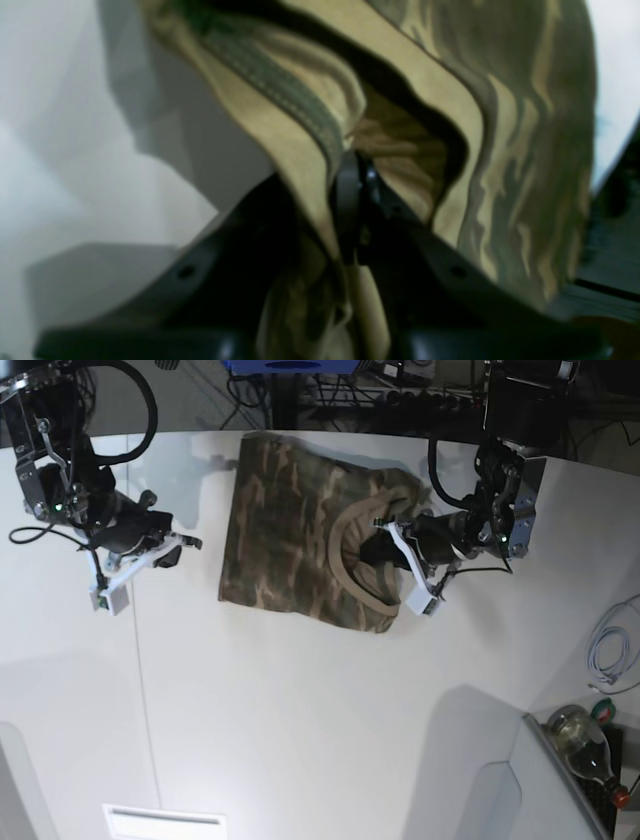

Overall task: Layout the t-shirt on the table in an organized manner, then fold the t-shirt properly
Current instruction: 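Grasp the collar edge of the folded shirt with the left gripper, then drag the folded shirt with the left gripper and square its edges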

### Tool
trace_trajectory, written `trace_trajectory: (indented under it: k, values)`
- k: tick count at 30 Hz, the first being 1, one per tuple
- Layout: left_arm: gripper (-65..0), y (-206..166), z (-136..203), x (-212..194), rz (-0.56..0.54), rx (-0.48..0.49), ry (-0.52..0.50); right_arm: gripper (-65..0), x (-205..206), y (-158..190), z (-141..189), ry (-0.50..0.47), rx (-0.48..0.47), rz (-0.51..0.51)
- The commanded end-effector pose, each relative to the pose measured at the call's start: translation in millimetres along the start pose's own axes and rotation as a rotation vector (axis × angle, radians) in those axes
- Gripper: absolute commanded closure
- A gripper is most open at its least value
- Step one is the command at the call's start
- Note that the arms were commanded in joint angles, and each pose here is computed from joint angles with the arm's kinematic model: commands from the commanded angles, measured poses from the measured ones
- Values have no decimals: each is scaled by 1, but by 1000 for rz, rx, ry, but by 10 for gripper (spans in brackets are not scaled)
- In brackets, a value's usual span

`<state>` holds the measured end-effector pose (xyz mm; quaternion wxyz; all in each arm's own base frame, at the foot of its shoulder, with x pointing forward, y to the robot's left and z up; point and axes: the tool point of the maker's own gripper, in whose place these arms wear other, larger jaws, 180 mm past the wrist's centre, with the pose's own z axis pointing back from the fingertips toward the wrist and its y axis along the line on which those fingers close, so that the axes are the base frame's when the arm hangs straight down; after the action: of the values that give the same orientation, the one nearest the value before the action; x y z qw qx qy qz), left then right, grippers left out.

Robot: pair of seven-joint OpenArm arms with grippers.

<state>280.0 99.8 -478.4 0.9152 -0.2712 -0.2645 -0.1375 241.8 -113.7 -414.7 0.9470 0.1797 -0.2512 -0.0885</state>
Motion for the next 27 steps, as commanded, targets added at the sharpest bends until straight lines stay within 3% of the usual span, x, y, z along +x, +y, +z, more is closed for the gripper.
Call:
trace_trajectory:
  k: [1,6,12,14,17,21,27]
  values:
    - [0,8,6,15,-52,24,-17,0,12,1,4,-36,9,16]
    - [0,7,-6,14,-365,81,151,0,13,0,4,-37,6,16]
    - [0,-12,-33,25,-948,141,382,0,12,-14,-2,-27,-30,-19]
    - [0,-21,-40,31,-1062,132,386,0,18,-28,1,-50,-56,-60]
    - [0,-38,-51,42,-1160,105,346,0,24,-50,10,-100,-96,-161]
    - [0,-64,-67,60,-1211,88,309,0,32,-87,27,-167,-162,-285]
    - [0,-101,-82,63,-1258,5,243,0,18,-117,37,-178,-226,-374]
